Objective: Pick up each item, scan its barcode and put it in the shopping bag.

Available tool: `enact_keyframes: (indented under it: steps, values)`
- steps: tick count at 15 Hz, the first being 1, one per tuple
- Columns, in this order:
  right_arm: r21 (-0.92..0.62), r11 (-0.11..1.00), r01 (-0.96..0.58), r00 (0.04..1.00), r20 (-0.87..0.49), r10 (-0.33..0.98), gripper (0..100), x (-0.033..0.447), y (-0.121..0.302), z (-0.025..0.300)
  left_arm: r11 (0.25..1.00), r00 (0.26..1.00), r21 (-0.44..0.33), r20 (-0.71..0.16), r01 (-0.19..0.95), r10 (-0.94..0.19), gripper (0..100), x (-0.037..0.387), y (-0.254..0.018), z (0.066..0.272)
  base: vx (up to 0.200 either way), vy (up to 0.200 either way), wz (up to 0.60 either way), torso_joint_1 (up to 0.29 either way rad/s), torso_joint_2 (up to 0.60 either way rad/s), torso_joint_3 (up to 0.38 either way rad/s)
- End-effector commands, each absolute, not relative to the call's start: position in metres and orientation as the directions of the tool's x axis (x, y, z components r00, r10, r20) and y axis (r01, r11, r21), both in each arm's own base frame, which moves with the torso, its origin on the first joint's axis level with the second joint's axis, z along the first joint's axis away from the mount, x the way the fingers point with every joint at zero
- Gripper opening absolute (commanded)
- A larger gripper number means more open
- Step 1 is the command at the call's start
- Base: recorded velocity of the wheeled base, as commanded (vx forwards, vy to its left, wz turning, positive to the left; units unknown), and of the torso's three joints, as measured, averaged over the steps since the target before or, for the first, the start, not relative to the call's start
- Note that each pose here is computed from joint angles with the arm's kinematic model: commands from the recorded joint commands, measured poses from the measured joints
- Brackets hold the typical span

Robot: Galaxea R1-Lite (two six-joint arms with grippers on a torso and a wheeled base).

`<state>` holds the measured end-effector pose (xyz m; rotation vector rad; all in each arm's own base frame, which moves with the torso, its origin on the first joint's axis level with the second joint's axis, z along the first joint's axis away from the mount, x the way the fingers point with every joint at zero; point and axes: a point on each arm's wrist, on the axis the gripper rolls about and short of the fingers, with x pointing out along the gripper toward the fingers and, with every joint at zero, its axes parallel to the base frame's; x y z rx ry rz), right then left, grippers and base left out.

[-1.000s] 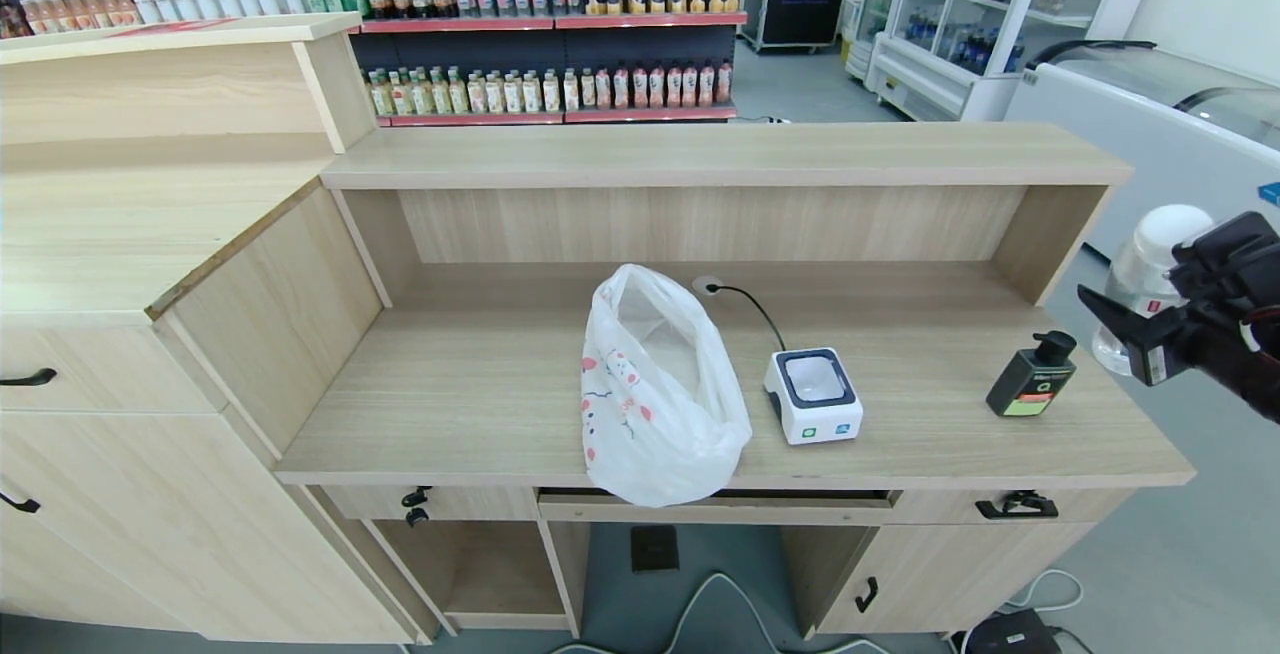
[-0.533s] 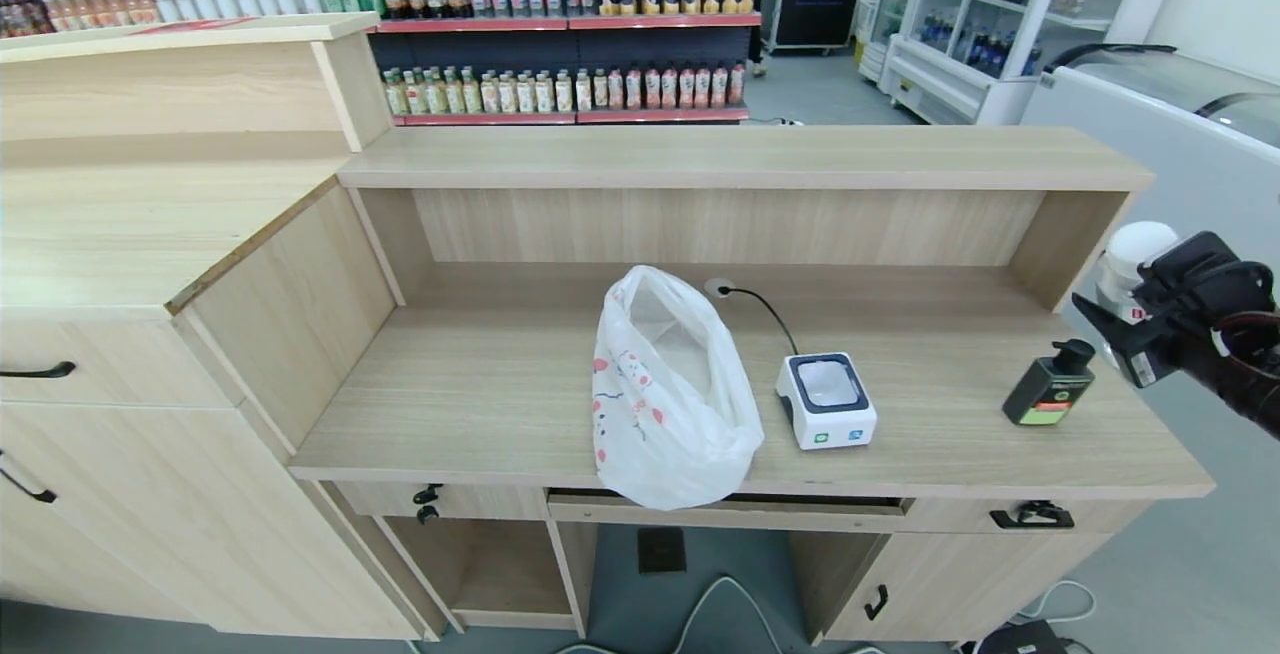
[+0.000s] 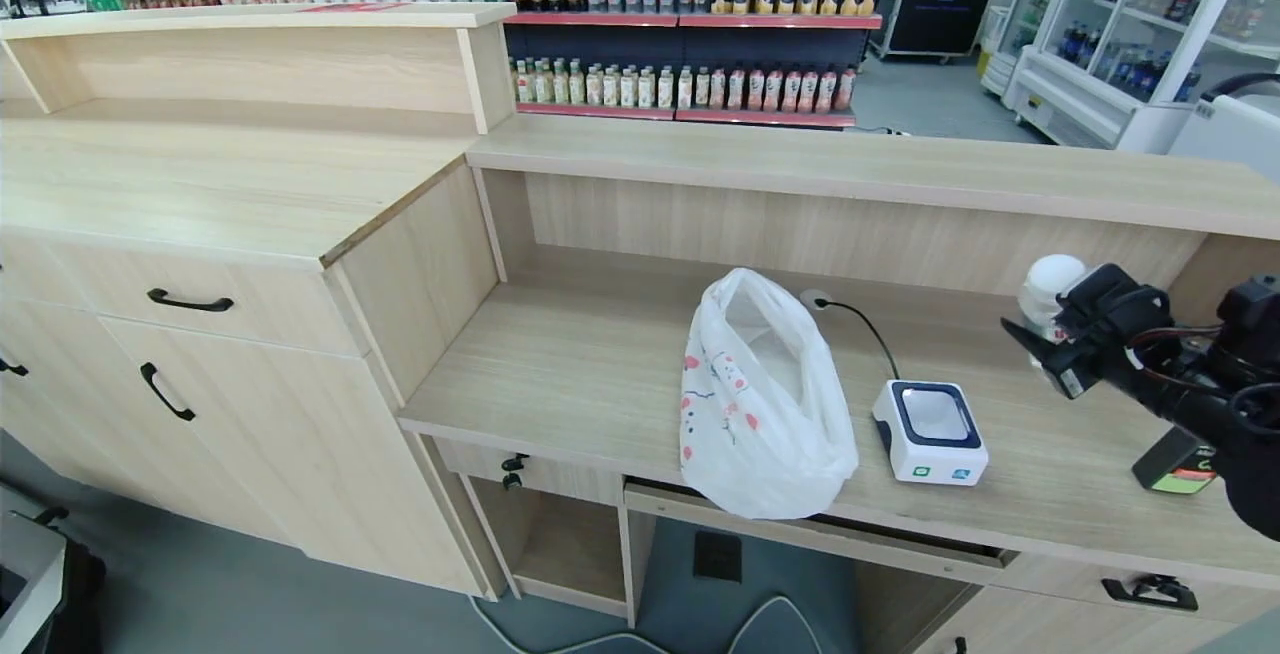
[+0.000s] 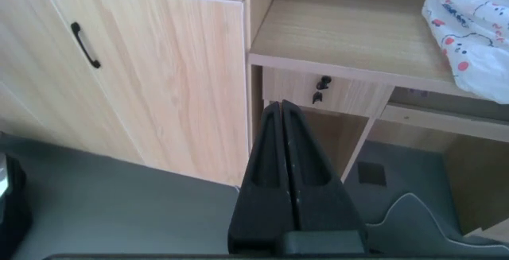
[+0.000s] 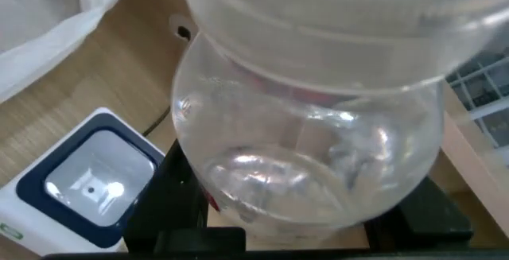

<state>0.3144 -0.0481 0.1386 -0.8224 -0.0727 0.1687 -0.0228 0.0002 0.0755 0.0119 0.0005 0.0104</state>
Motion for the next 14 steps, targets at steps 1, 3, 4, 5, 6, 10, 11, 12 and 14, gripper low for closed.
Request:
enact_keyframes:
  steps: [1,3,4,5,6,10,11,12,14]
  values:
    - [-0.731,0.663,-0.161,0.976,-0.017,0.218,0,0.328,-0.045,0.128,1.000,1.000,0.012,0.000,-0.011,0.011,0,-0.023,0.000,0.075,0.000,0.000,0.00,0.000,0.00,0.000]
    - [-0.754,0.633,-0.175,0.960,0.011,0.279,0,0.334,-0.037,0.129,1.000,1.000,0.012,0.000,-0.011,0.011,0,-0.023,0.000,0.075,0.000,0.000,0.00,0.000,0.00,0.000]
    - [-0.767,0.610,-0.198,0.947,0.012,0.322,0,0.336,-0.034,0.126,1.000,1.000,0.012,0.000,-0.011,0.011,0,-0.023,0.000,0.075,0.000,0.000,0.00,0.000,0.00,0.000]
    - [-0.775,0.592,-0.221,0.932,0.009,0.361,0,0.337,-0.032,0.123,1.000,1.000,0.012,0.000,-0.011,0.011,0,-0.023,0.000,0.075,0.000,0.000,0.00,0.000,0.00,0.000]
    - [-0.785,0.572,-0.239,0.922,0.001,0.387,0,0.339,-0.032,0.118,1.000,1.000,0.012,0.000,-0.011,0.011,0,-0.023,0.000,0.075,0.000,0.000,0.00,0.000,0.00,0.000]
    - [-0.791,0.547,-0.275,0.893,0.001,0.451,0,0.349,-0.030,0.110,1.000,1.000,0.012,0.000,-0.011,0.011,0,-0.023,0.000,0.075,0.000,0.000,0.00,0.000,0.00,0.000]
    - [-0.793,0.538,-0.285,0.879,0.007,0.477,0,0.353,-0.031,0.110,1.000,1.000,0.012,0.000,-0.011,0.011,0,-0.023,0.000,0.075,0.000,0.000,0.00,0.000,0.00,0.000]
    - [-0.794,0.526,-0.303,0.861,0.008,0.509,0,0.355,-0.030,0.109,1.000,1.000,0.012,0.000,-0.011,0.011,0,-0.023,0.000,0.075,0.000,0.000,0.00,0.000,0.00,0.000]
    - [-0.794,0.514,-0.324,0.840,0.009,0.543,0,0.358,-0.031,0.104,1.000,1.000,0.012,0.000,-0.011,0.011,0,-0.023,0.000,0.075,0.000,0.000,0.00,0.000,0.00,0.000]
